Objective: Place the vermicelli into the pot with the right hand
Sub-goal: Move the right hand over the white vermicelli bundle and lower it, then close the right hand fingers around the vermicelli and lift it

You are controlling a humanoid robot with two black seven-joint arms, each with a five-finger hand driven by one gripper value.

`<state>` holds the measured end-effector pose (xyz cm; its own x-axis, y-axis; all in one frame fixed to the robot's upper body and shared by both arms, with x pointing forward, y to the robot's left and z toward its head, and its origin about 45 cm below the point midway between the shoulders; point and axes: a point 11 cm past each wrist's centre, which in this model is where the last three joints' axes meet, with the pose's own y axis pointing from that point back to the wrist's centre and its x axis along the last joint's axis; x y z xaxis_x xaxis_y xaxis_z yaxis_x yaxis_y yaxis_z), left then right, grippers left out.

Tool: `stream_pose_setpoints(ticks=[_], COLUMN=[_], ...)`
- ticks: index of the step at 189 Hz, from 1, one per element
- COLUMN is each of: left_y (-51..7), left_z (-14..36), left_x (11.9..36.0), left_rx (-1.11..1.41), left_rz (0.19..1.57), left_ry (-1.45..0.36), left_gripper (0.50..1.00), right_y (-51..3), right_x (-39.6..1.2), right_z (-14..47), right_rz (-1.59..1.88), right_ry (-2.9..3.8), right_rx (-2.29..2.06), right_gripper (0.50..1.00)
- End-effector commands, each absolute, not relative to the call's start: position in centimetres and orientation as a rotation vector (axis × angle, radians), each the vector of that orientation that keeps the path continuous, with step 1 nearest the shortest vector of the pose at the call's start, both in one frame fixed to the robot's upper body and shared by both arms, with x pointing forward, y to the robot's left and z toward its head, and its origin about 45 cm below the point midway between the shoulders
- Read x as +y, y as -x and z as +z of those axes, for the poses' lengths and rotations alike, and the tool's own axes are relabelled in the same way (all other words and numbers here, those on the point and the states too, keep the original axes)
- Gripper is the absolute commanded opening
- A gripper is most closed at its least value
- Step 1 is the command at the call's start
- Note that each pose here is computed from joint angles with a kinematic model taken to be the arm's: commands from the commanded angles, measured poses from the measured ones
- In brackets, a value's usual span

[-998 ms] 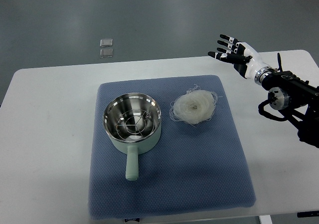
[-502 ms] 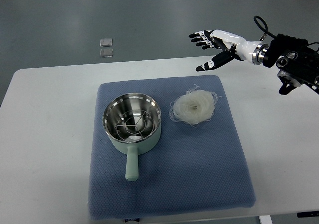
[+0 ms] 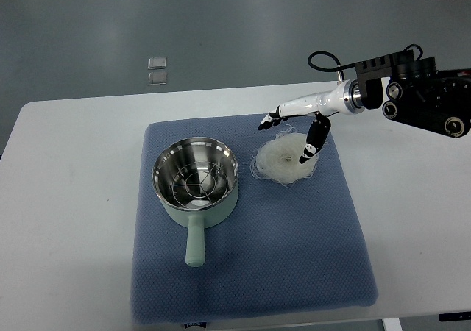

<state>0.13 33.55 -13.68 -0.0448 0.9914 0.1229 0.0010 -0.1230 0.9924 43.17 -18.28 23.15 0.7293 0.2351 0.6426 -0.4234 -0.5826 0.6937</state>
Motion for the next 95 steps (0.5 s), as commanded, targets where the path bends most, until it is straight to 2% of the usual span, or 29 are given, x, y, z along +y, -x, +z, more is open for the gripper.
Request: stream_pose_setpoints(ticks=[1, 58, 95], left_y=[-0.1, -0.1, -0.1], left_z=[-13.7, -13.7, -13.7], left_x=[33.6, 33.4, 33.5], left_rx=[1.181, 1.183, 1.182], left_rz=[1.336, 1.332, 1.332], left_ry=[-1.276, -1.272, -1.275], left_gripper=[1.000, 1.000, 1.000], right_y=[-42.8, -43.4, -43.3], right_x=[-18.1, -16.4, -17.1], right_z=[22.0, 21.0, 19.0], right_rz=[0.909, 0.984, 0.994], right_ry=[-1.969, -1.930, -1.866], right_rx=[-0.095, -0.102, -0.070], right_gripper=[0.919, 0.919, 0.919])
